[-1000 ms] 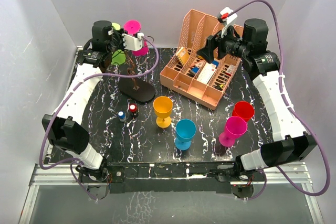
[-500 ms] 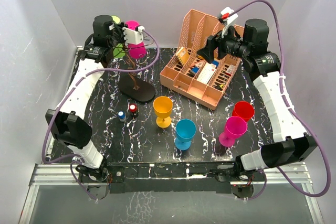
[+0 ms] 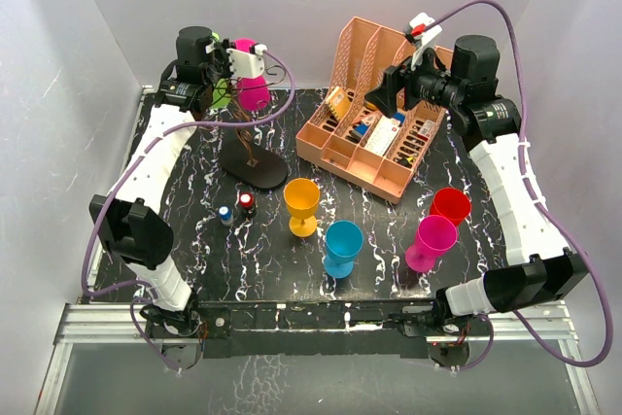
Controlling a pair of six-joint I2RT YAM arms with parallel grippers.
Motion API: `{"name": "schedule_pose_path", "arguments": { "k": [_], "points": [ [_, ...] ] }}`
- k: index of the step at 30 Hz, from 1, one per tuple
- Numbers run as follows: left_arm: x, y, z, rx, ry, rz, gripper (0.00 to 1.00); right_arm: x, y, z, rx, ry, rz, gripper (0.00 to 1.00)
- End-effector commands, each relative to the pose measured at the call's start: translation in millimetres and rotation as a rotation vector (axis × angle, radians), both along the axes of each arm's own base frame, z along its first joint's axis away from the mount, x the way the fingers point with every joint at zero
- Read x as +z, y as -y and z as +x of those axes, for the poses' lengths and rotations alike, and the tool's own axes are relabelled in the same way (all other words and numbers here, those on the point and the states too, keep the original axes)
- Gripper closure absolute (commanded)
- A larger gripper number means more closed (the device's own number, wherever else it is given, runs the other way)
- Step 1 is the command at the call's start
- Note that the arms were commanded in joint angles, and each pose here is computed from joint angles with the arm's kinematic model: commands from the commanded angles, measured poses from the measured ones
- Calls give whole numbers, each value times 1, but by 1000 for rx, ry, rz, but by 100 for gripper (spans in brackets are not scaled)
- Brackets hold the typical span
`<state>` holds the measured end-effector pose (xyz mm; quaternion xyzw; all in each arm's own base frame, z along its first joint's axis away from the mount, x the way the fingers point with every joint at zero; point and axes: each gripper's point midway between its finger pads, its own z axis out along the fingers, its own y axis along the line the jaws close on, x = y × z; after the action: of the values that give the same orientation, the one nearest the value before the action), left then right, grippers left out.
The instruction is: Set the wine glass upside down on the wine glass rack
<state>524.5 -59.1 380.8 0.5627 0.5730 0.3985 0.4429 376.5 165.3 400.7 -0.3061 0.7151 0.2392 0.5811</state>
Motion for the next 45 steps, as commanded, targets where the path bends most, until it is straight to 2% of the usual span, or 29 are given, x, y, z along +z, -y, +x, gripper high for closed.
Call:
{"name": "schedule_pose_path", "arguments": {
  "k": [1, 10, 22, 29, 39, 45],
  "points": [
    [32, -11, -12, 37, 65, -34, 100, 24, 4, -4, -13, 97, 9, 23],
    [25, -22, -19, 77, 48, -34, 100, 25, 4, -4, -13, 98, 11, 23],
    [25, -21, -41, 44, 32, -44, 100, 25, 3, -4, -10, 100, 13, 23],
    [17, -19, -42, 38, 12, -57, 100, 25, 3, -4, -9, 98, 16, 23],
    [5, -12, -46, 19, -16, -106, 96, 25, 5, -3, -18, 101, 12, 23],
    [5, -11, -49, 19, -21, -121, 88, 24, 4, -3, -17, 102, 11, 23]
  ]
}}
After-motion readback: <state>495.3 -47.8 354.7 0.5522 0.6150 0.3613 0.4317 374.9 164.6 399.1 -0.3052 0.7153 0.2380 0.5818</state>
